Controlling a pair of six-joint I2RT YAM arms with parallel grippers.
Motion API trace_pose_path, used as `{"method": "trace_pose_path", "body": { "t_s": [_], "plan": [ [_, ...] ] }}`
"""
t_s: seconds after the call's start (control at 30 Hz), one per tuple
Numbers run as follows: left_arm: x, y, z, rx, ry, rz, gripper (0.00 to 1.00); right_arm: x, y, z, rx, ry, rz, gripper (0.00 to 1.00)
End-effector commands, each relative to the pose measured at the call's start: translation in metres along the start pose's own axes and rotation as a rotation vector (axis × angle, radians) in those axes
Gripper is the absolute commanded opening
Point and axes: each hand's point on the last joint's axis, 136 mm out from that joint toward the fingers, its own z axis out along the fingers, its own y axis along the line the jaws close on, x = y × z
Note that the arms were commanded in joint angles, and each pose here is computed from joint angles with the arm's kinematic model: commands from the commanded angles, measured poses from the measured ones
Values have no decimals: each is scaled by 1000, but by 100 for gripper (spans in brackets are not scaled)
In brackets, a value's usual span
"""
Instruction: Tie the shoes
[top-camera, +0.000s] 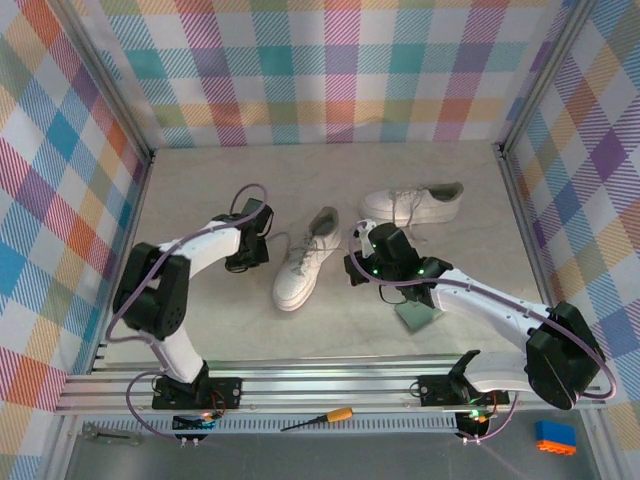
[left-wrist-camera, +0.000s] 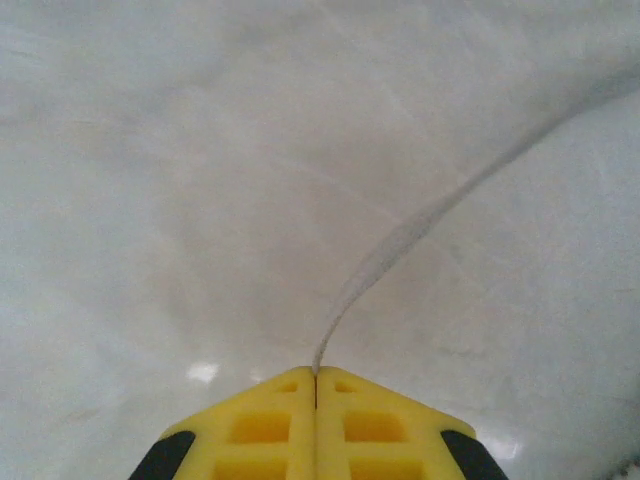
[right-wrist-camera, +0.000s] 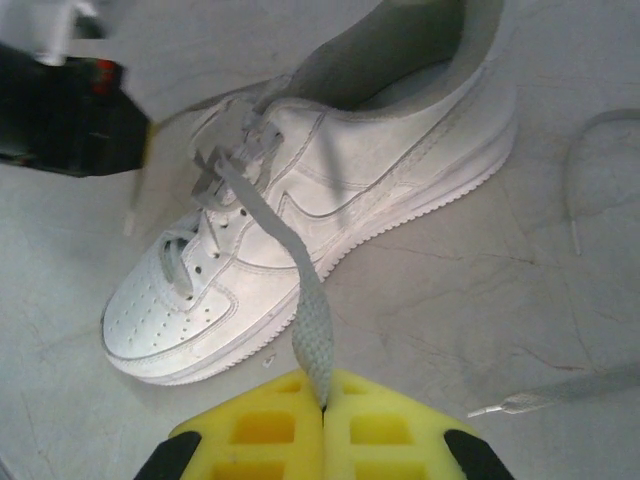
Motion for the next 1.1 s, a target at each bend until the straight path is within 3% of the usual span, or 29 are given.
{"method": "trace_pose_path", "body": {
  "t_s": [0.0, 0.23, 0.47, 0.57, 0.77, 0.9, 1.07],
  "plan": [
    [-32, 42, -53, -58, -191, -174, 0, -19, -3, -9, 48, -57, 86, 0],
    [-45, 80, -115, -8, -345, -328, 0, -3, -32, 16, 189, 49, 164, 0],
    [-37, 77, -129, 95, -375, -341, 0, -17, -57, 80, 208, 132, 230, 0],
    [-32, 82, -131, 77, -368, -338, 0, -34, -52, 105, 128, 123, 231, 0],
    [-25, 89, -139, 82, -387, -346, 0, -73, -7, 140, -150, 101, 87, 0],
    [-22, 89, -139, 86, -380, -346, 0, -82, -18, 146, -116, 98, 99, 0],
    [-24, 94, -154, 100, -425, -365, 0, -86, -36, 125, -10, 44, 82, 0]
  ]
}}
